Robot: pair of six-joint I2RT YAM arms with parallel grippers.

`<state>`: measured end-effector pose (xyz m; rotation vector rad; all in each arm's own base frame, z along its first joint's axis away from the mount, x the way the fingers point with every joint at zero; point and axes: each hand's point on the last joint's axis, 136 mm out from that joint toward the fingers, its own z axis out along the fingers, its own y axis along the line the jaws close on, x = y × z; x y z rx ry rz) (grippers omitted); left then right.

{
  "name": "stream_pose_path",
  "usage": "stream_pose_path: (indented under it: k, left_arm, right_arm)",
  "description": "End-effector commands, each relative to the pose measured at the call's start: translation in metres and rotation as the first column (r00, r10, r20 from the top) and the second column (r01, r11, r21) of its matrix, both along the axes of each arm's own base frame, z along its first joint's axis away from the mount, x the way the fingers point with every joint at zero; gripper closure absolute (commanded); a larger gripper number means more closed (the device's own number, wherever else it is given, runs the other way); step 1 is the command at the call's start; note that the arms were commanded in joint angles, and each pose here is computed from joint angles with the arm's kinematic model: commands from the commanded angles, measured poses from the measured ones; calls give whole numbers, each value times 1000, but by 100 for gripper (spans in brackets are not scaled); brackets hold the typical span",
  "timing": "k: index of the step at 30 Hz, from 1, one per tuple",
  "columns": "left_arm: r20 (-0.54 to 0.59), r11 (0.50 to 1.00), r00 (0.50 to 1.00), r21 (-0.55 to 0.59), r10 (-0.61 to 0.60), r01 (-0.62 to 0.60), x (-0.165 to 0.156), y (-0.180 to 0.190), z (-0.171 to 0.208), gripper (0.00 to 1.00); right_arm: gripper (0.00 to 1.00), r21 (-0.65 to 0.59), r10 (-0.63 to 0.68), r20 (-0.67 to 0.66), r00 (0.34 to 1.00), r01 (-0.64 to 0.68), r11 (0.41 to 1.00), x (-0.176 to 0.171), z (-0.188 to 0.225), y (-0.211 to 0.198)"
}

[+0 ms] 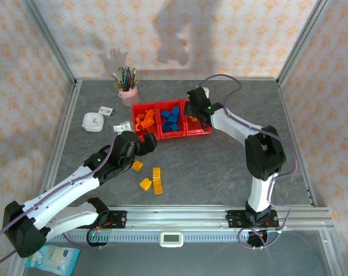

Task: Sort the legos into containers by color
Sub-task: Place the lego in the container, then pick up the lego from the bottom-left of the table.

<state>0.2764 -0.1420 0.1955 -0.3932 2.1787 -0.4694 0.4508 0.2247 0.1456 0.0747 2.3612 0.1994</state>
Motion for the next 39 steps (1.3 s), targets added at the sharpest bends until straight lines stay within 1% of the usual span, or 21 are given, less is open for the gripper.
stream_pose_path:
  k: [1,5,7,10,12,16,23,28,33,39]
  left_arm:
    - [7,997,998,29,69,-69,-9,24,3,1]
    - [-2,992,993,32,121,-121,-25,44,4,1]
    - [0,989,990,27,143,-143,-33,53,5,1]
    - [1,984,984,14,176,-176,-44,65,7,1]
    - [0,981,981,5,193,-193,-50,72,7,1]
    - [-3,973,973,-10,229,-229,-61,84,8,1]
    - [-6,962,962,-27,273,-273,-71,97,7,1]
    - [3,958,958,-32,286,-286,-74,101,8,1]
    - [7,956,956,-25,293,-292,-74,103,9,1]
    - [8,957,957,-28,289,-289,-73,102,8,1]
  right_arm:
    - [33,38,117,49,992,-119,992,-37,28,33]
    - [29,62,279,50,959,-281,958,-87,27,77]
    - [27,70,364,45,931,-366,928,-111,22,100]
    - [25,70,458,28,889,-459,886,-142,11,130]
    - [24,78,528,5,849,-527,847,-163,-1,153]
    - [22,54,603,-32,797,-601,797,-187,-25,186]
    - [19,29,676,-77,733,-676,736,-206,-57,234]
    - [19,12,691,-125,712,-695,719,-206,-83,251]
    - [21,-26,703,-159,693,-715,699,-210,-102,259]
    - [29,-40,711,-196,675,-730,682,-211,-120,263]
